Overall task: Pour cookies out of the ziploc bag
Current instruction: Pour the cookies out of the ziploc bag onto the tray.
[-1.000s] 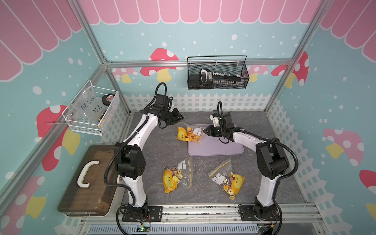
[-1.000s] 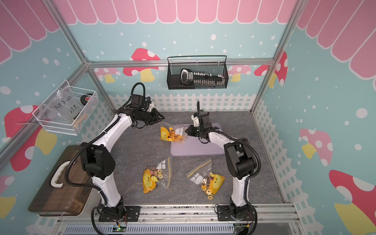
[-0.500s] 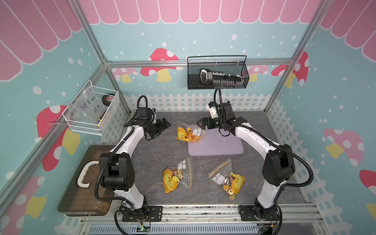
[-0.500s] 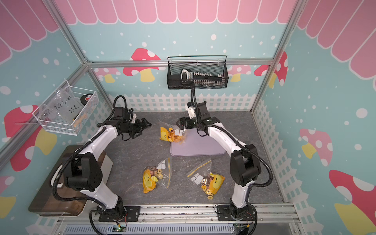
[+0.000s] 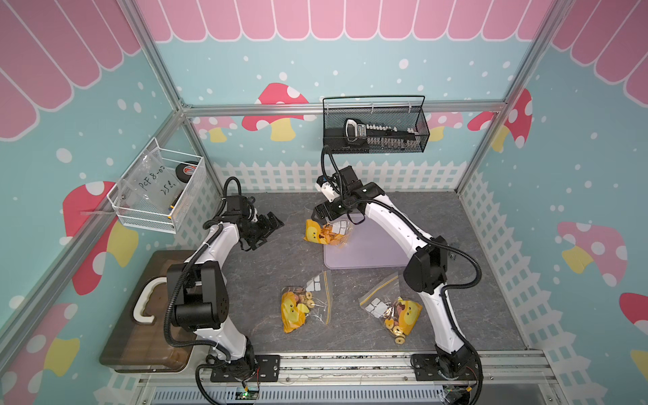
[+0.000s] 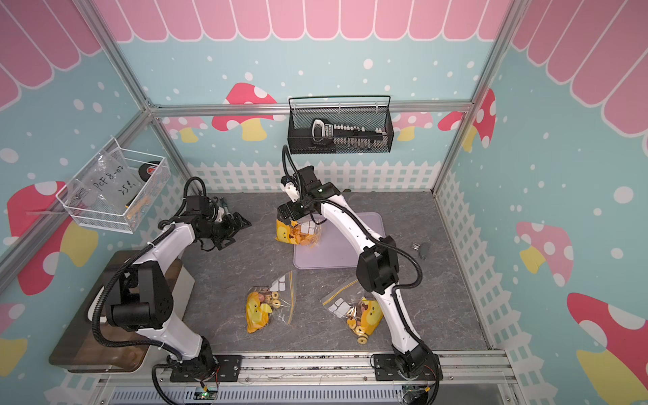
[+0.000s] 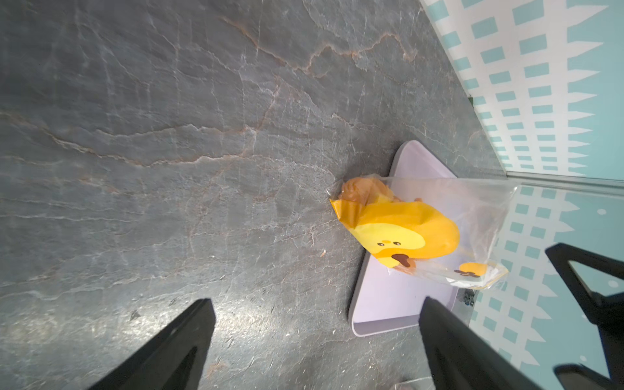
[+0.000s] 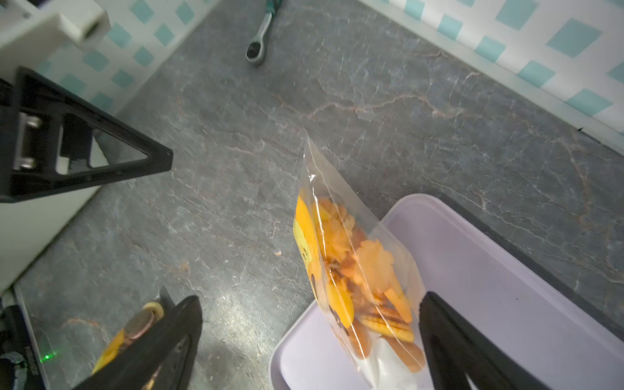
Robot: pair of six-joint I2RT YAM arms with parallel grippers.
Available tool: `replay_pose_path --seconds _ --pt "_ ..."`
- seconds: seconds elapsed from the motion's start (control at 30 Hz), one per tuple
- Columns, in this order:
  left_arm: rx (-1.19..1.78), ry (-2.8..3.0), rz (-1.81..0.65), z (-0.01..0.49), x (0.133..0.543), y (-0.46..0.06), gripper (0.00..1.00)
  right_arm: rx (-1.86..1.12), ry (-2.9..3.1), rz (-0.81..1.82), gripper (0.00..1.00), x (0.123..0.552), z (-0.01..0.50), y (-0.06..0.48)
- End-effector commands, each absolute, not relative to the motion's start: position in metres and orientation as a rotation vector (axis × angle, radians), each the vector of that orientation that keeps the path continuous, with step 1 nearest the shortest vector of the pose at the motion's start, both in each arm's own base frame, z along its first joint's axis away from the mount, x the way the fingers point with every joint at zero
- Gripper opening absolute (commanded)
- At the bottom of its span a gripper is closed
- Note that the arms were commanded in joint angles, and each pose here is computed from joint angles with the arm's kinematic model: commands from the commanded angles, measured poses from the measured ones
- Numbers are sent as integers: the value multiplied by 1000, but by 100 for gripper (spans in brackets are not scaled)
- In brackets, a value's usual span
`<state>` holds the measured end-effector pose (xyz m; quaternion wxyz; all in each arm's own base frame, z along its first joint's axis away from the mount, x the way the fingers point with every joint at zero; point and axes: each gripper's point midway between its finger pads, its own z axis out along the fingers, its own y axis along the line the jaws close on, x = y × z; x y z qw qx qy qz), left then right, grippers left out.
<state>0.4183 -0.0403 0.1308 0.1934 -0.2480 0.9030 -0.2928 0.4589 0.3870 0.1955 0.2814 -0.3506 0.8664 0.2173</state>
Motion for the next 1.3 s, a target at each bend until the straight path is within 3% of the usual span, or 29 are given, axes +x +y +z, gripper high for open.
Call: replay_pose_path --seconds 0.0,0.97,1.27 --pt "-634 2497 -847 140 418 -44 99 -1058 2342 520 99 446 192 382" --pt "-668 2464 -978 139 422 -53 99 -1110 2233 483 94 471 150 423" --pt "-679 2459 -991 138 423 -52 99 -1023 2198 465 77 495 136 433"
